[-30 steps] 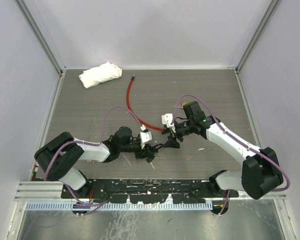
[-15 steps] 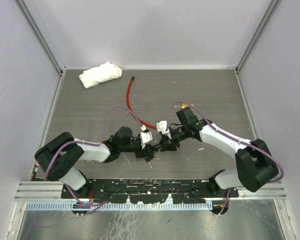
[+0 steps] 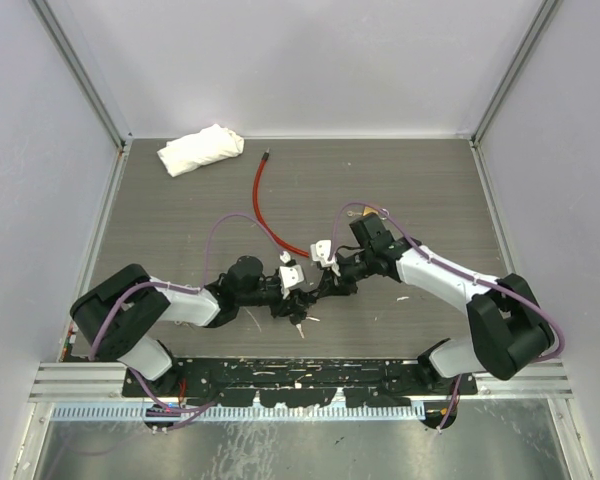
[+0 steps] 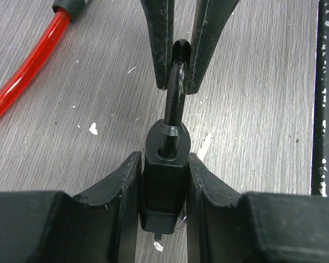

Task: Lock with the key
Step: Lock the lock.

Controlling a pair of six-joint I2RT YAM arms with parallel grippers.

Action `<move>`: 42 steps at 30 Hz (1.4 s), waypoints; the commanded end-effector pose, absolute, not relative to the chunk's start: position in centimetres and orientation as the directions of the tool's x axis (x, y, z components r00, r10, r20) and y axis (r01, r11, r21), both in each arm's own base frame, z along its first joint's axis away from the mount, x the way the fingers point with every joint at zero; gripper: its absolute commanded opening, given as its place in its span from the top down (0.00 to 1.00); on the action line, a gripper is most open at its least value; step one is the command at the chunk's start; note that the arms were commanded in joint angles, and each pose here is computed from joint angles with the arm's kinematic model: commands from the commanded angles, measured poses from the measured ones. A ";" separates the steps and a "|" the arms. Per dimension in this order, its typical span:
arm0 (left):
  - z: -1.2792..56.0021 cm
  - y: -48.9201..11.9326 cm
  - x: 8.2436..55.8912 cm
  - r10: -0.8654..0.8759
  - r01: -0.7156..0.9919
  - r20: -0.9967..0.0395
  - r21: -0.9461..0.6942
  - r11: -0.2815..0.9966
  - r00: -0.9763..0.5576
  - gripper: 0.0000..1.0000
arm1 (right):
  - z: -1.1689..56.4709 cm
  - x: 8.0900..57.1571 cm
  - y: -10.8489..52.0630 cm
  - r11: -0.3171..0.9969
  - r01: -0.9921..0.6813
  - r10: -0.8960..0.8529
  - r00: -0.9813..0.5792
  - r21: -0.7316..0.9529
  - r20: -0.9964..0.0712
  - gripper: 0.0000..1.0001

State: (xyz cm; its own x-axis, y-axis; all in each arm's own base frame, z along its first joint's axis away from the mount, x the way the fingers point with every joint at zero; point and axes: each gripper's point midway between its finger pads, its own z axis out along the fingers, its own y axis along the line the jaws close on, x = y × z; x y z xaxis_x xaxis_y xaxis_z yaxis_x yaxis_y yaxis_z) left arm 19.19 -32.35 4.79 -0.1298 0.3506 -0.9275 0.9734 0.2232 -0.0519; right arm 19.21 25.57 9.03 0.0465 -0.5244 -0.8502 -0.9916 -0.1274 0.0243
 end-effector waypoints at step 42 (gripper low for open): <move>8.1 -36.2 19.0 0.020 0.961 -0.976 -0.209 0.180 -0.215 0.47 | 14.2 19.0 25.7 -0.173 -0.981 -0.470 0.156 -0.082 -0.869 0.99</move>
